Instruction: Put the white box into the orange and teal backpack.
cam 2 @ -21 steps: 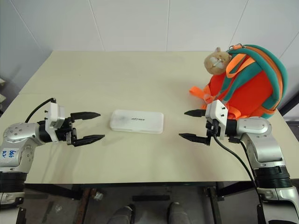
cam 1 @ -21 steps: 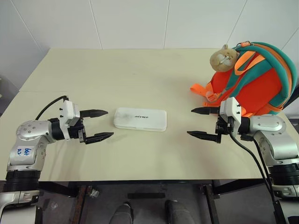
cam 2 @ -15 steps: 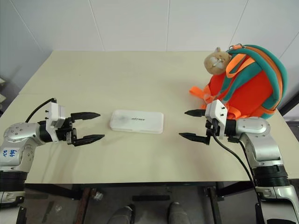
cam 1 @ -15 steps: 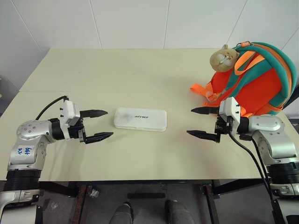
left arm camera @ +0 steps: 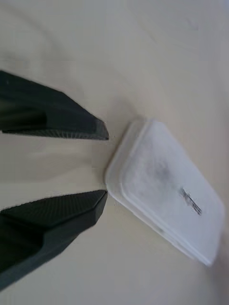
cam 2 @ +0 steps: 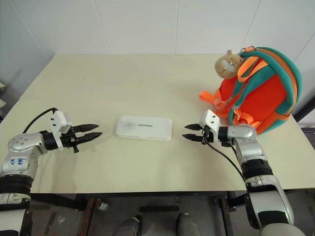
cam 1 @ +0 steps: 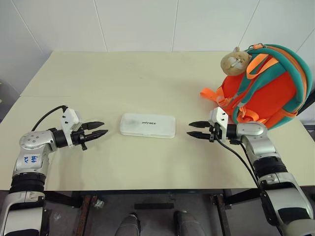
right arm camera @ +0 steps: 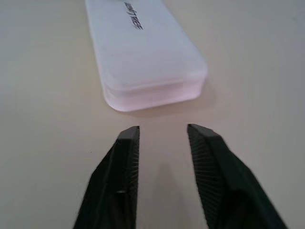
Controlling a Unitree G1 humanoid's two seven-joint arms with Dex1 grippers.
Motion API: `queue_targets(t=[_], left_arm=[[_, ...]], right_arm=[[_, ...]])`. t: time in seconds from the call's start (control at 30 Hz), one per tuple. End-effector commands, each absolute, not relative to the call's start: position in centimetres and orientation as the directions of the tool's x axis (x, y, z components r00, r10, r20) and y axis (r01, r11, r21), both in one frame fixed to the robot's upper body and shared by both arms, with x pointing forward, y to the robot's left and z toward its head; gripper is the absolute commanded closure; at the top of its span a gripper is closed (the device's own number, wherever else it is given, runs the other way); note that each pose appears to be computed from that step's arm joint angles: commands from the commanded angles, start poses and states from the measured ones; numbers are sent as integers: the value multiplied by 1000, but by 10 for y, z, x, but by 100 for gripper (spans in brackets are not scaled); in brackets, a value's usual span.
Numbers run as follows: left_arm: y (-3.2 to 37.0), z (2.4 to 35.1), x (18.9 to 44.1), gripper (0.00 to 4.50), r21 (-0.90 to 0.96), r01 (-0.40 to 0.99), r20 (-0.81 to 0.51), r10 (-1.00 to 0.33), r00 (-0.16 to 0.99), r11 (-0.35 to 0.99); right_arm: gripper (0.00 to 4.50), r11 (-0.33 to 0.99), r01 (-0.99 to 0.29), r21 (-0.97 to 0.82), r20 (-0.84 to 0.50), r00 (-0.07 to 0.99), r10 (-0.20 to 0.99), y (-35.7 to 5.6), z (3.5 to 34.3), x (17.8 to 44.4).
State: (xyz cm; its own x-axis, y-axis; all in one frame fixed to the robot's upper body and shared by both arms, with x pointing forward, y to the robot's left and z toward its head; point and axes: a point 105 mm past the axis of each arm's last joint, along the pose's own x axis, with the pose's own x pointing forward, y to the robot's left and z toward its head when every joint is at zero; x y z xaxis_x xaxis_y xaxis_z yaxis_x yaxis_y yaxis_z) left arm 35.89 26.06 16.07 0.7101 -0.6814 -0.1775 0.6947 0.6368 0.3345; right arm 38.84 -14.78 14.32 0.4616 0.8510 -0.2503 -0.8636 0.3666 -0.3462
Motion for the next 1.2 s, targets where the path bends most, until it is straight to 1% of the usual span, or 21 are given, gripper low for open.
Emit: queue_targets(t=[0.03,0.07,0.2,0.33,0.53,0.73,0.8,0.93,1.1,1.2], left_arm=[[263,165,373,416,363,637,-163,-626,762,680],[261,162,375,449,362,640,-177,-624,761,678],[249,156,383,449,344,654,-187,-633,751,674],[221,150,392,449,321,695,-187,-677,712,643],[212,150,395,449,316,699,-167,-688,707,642],[209,146,389,449,305,724,-169,-714,680,618],[204,148,384,449,303,745,-154,-741,653,594],[190,149,365,449,293,791,-140,-794,592,538],[180,143,339,449,268,825,-158,-822,547,498],[178,141,326,449,249,831,-159,-825,542,498]], right_arm=[[413,371,-840,-396,-236,484,843,-141,151,398],[449,367,-840,-399,-242,483,842,-139,149,399],[449,376,-835,-402,-223,487,844,-128,149,405],[449,364,-847,-387,-211,466,859,-104,144,407],[449,338,-861,-380,-202,434,878,-92,142,404],[449,312,-868,-387,-186,405,895,-89,145,399],[449,294,-871,-393,-181,387,904,-90,148,394],[449,238,-884,-402,-188,335,923,-99,152,375],[449,215,-895,-392,-212,315,925,-115,154,349],[449,234,-897,-375,-226,333,916,-129,156,335]])
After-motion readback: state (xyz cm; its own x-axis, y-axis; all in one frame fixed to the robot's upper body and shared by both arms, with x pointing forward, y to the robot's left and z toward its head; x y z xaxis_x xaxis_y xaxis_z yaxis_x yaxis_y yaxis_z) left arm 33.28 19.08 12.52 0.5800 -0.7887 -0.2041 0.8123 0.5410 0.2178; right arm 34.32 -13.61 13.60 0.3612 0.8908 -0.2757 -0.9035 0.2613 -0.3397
